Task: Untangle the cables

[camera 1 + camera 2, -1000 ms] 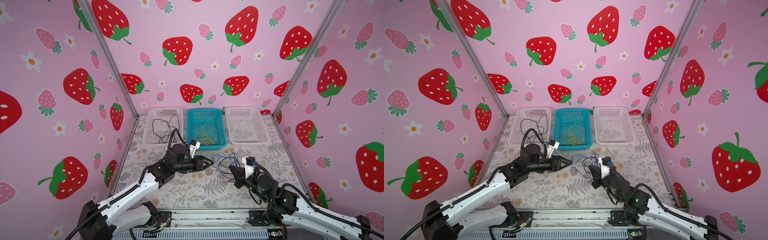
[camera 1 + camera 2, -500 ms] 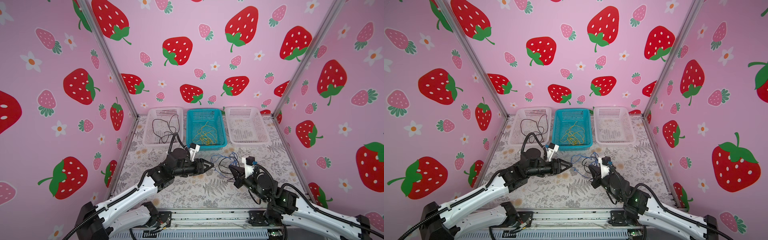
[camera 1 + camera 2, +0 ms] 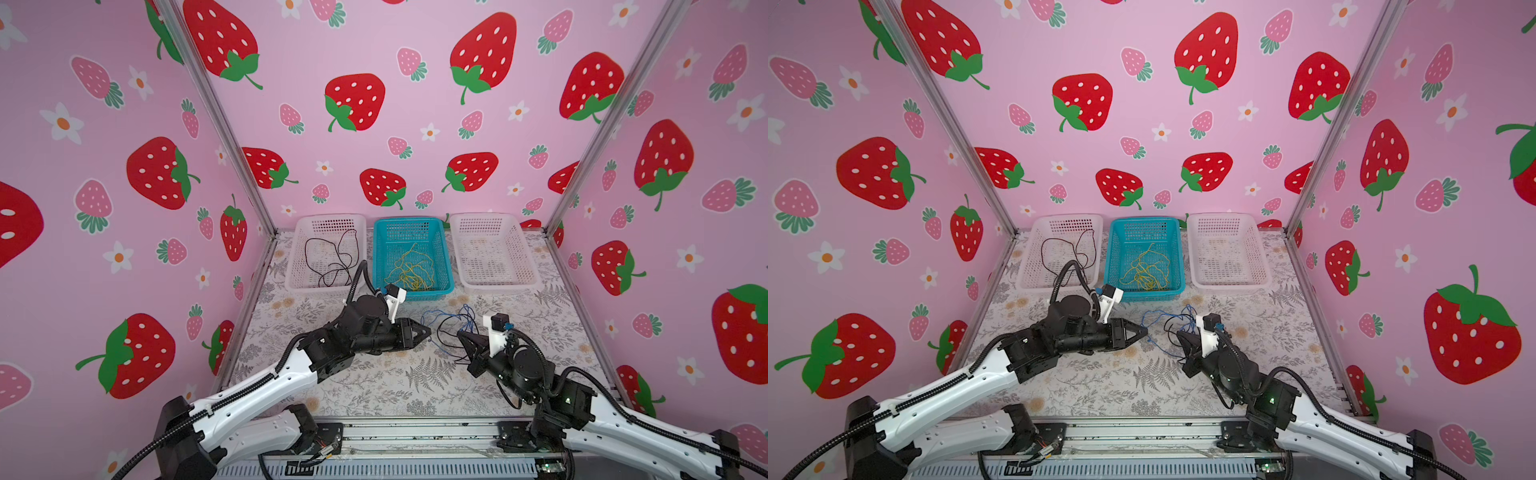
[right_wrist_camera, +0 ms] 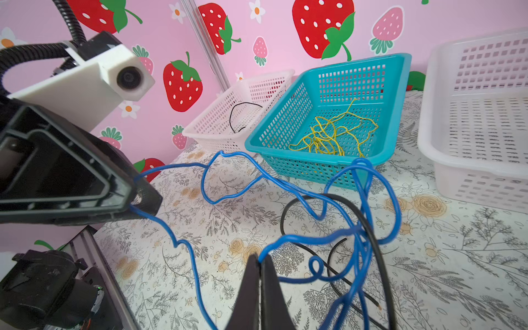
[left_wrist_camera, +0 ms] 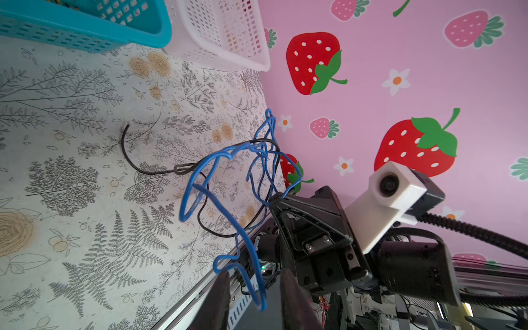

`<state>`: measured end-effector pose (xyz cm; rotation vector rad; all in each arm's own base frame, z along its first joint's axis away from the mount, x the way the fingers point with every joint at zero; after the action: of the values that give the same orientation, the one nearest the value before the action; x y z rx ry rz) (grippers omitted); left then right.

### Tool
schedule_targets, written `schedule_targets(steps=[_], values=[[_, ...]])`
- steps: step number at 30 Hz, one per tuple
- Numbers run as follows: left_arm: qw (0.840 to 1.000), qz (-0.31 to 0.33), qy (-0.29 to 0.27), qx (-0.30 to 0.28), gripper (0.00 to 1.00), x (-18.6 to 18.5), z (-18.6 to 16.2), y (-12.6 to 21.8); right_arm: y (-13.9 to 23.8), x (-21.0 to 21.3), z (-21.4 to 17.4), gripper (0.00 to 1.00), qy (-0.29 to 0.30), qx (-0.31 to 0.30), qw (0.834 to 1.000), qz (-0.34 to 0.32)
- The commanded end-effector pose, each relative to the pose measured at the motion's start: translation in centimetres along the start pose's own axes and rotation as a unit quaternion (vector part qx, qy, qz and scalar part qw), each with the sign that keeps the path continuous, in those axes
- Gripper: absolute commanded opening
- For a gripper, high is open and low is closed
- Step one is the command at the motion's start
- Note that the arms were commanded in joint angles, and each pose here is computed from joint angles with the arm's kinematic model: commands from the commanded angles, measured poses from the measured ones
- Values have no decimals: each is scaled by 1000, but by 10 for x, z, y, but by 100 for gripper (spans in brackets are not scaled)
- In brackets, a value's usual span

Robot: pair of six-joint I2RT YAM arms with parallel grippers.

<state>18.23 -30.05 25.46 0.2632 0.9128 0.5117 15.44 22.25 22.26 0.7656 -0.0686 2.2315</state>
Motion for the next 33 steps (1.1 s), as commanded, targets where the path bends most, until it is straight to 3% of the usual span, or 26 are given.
schedule_targets(steps=[1,5,9,22,26,30,33], values=[[998,44,-44,-7,29,-4,11,7,-1,2,3,0,-8,-9,1000,8],[997,53,-58,5,19,-5,9,4,0,2,4,0,-8,-11,1000,7],[996,58,-64,10,0,-4,7,6,0,0,3,0,-7,-11,1000,3],[995,53,-84,-29,0,-21,19,50,-7,-19,-21,0,-3,9,1000,-23],[994,52,-87,-32,0,-23,18,60,-9,-22,-30,15,-4,22,999,-23],[994,48,-90,-23,0,-24,15,63,-11,-20,-35,40,-4,37,999,-14],[994,53,-96,-2,0,-21,8,61,-10,-16,-34,51,-5,43,999,-5]])
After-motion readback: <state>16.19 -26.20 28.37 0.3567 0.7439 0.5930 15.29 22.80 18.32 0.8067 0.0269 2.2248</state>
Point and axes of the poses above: each gripper's point midway between its finger pads, its own y axis back along the fingers, its own x axis along the line the jaws close on, z = x × y, the point moved 1 cm from there along y, back along the fingers, and after that the axes turned 13 degrees about -y, right-handed, at the moved point
